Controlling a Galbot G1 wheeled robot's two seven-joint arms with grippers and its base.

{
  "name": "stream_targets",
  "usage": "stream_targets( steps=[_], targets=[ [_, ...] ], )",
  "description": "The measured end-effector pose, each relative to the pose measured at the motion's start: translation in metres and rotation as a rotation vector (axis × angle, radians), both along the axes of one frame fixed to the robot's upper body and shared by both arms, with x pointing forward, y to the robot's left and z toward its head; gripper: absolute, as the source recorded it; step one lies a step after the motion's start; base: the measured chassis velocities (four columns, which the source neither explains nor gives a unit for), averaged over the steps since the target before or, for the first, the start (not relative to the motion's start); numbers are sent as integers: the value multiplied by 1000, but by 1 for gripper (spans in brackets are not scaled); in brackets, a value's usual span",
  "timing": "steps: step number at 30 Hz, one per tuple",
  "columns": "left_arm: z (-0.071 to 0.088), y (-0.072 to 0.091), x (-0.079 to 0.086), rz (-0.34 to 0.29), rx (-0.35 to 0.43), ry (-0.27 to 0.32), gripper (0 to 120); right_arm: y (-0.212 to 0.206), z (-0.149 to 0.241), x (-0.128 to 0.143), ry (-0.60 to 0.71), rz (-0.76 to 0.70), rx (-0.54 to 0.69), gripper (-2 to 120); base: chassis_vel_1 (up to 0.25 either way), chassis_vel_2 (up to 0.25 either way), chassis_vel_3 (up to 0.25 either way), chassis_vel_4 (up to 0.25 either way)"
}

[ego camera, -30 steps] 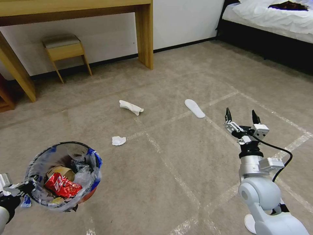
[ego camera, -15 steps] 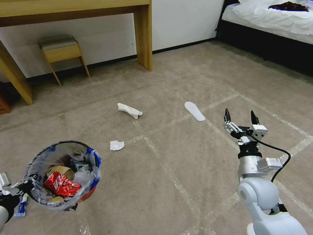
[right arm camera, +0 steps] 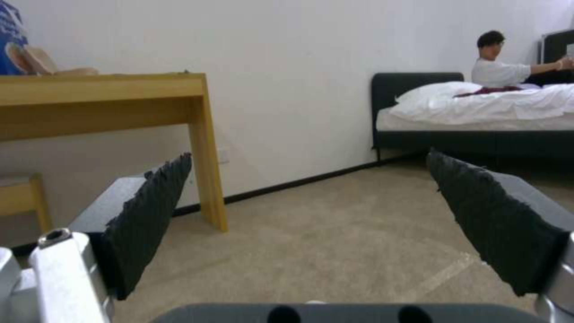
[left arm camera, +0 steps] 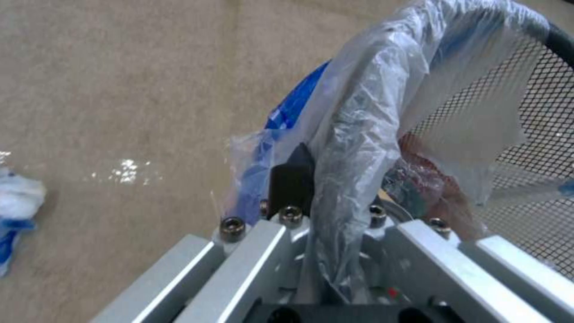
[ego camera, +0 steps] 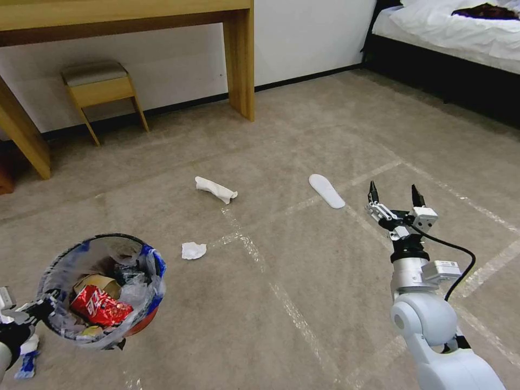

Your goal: Pick up the trash bin and place the garbage on the floor into it.

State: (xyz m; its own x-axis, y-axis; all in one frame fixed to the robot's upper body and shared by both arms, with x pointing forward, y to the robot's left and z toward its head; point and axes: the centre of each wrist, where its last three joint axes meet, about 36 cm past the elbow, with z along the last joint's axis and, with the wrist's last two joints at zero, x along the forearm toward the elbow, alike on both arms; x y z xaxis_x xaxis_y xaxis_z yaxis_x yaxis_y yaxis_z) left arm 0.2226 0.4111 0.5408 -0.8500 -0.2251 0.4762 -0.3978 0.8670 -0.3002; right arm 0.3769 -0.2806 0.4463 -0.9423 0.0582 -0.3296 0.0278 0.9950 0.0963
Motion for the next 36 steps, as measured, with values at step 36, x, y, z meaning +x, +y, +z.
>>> stream_targets(
  steps=[36],
  targets=[
    [1, 4, -3, 17, -1, -1, 1, 4, -3, 1, 3, 13, -4, 100, -64, 64, 64, -61]
  ],
)
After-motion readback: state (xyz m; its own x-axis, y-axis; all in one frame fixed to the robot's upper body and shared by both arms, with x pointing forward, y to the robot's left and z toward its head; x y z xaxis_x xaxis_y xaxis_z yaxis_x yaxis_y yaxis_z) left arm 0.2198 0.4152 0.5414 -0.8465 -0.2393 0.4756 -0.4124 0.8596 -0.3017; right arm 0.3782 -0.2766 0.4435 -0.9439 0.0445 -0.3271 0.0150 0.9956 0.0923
